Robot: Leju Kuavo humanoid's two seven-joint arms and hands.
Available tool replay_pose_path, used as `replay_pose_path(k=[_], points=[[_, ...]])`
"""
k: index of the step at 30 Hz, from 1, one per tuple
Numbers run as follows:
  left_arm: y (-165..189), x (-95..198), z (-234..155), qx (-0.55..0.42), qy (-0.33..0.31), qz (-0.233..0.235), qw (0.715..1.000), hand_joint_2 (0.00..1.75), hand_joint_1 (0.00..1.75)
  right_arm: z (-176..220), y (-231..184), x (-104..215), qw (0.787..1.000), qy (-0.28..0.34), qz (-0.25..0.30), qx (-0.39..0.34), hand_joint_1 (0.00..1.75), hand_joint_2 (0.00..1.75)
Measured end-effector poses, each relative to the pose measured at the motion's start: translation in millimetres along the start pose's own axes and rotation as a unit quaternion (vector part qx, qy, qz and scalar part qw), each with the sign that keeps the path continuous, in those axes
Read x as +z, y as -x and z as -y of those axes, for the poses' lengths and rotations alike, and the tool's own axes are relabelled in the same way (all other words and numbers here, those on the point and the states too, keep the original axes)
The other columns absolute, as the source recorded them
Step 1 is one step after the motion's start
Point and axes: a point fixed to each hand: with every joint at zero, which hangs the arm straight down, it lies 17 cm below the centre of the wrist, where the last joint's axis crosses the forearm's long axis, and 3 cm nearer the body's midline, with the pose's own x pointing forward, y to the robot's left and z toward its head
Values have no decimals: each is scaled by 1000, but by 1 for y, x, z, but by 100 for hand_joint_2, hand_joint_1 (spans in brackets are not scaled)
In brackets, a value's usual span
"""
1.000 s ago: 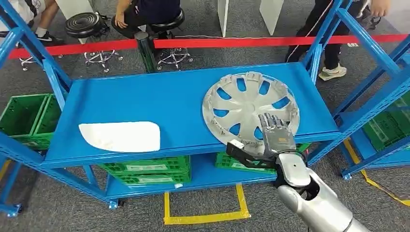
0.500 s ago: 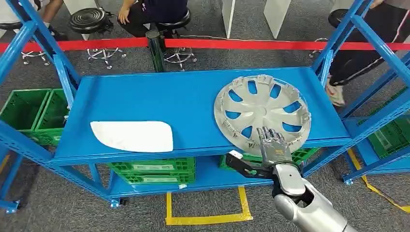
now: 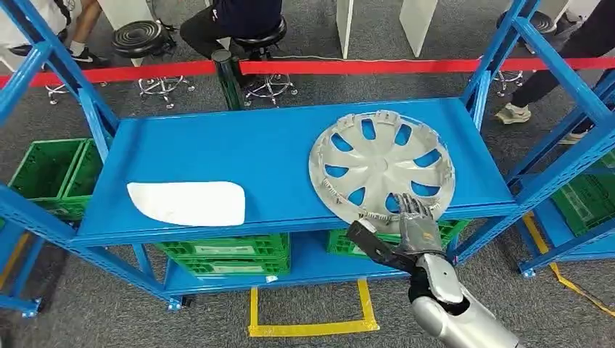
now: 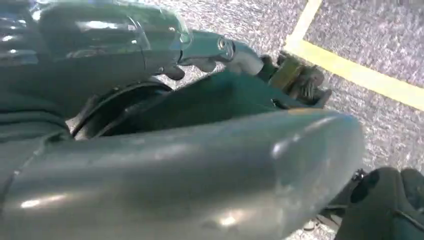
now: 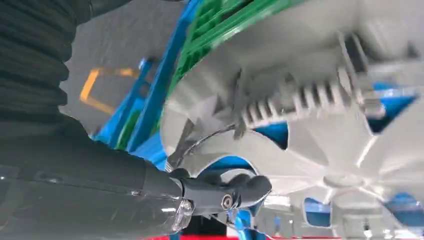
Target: Take the parts from the cabinet and place them on the table.
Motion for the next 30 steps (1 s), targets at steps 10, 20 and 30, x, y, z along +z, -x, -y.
replay_pose_path(k=[10, 20, 30], points=[[15, 1, -4, 7, -13, -10, 1000, 0, 0, -18, 59, 10, 998, -2, -61, -29, 0, 175], [22, 1, -10, 14, -24, -10, 1000, 0, 0, -47, 95, 26, 995, -37, -96, -15, 175, 175], [20, 1, -12, 23, -29, -1, 999, 0, 0, -41, 122, 30, 993, -38, -111, 20, 175, 175]])
